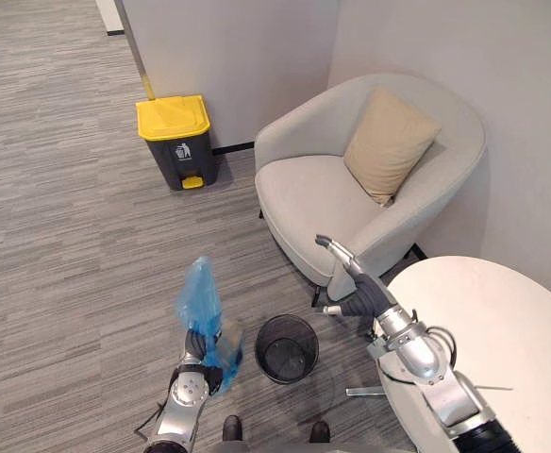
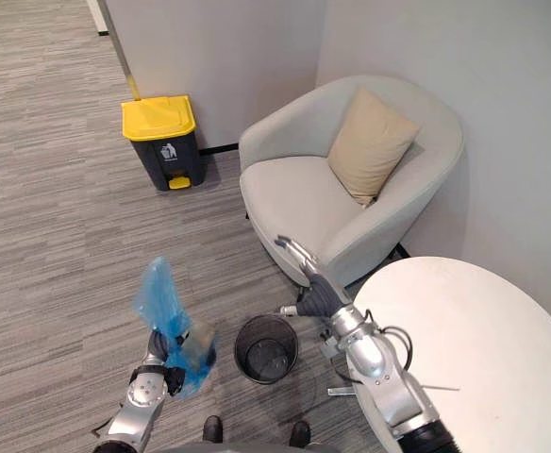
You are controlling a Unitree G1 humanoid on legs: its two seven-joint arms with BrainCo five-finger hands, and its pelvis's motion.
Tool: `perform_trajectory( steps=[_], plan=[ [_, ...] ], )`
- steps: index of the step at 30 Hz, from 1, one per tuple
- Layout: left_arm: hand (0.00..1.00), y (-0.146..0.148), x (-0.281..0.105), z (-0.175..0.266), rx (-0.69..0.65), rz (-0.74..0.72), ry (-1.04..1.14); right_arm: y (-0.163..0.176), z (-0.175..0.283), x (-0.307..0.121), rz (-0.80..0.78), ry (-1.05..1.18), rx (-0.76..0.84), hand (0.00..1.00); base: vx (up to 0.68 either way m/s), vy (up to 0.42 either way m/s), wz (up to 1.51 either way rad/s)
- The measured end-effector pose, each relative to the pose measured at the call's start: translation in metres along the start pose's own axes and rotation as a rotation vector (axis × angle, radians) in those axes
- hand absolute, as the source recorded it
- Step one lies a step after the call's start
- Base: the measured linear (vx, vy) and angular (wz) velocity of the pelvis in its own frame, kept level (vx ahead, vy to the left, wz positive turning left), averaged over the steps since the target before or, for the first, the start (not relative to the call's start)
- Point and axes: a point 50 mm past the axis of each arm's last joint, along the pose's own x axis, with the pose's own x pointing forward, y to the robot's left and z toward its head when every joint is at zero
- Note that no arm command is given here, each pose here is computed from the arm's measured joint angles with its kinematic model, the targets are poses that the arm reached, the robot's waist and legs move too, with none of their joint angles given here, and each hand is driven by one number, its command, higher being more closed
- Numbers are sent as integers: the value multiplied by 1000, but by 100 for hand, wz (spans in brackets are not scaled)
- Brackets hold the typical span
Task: Gather rubbish on tea table into small bin, then transfer packed bag to large trash can.
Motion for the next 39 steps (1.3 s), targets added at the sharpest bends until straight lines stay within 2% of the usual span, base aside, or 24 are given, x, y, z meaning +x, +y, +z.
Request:
perform_trajectory(
  steps=[6, 14, 25, 39],
  plan=[
    [100, -3, -5, -15, -9, -44, 64, 34, -53, -25, -9, 319, 178, 0, 0, 0, -1],
    [100, -1, -12, -37, -14, -67, 158, 55, -103, -62, 12, 637, 247, 0, 6, 2, 2],
    [100, -5, -26, -60, -18, -132, 250, 64, -119, -81, -43, 777, 331, 0, -13, 7, 2],
    [100, -8, -34, -69, -56, -172, 292, 49, -134, -96, -176, 878, 339, 0, 7, 3, -2]
  ],
)
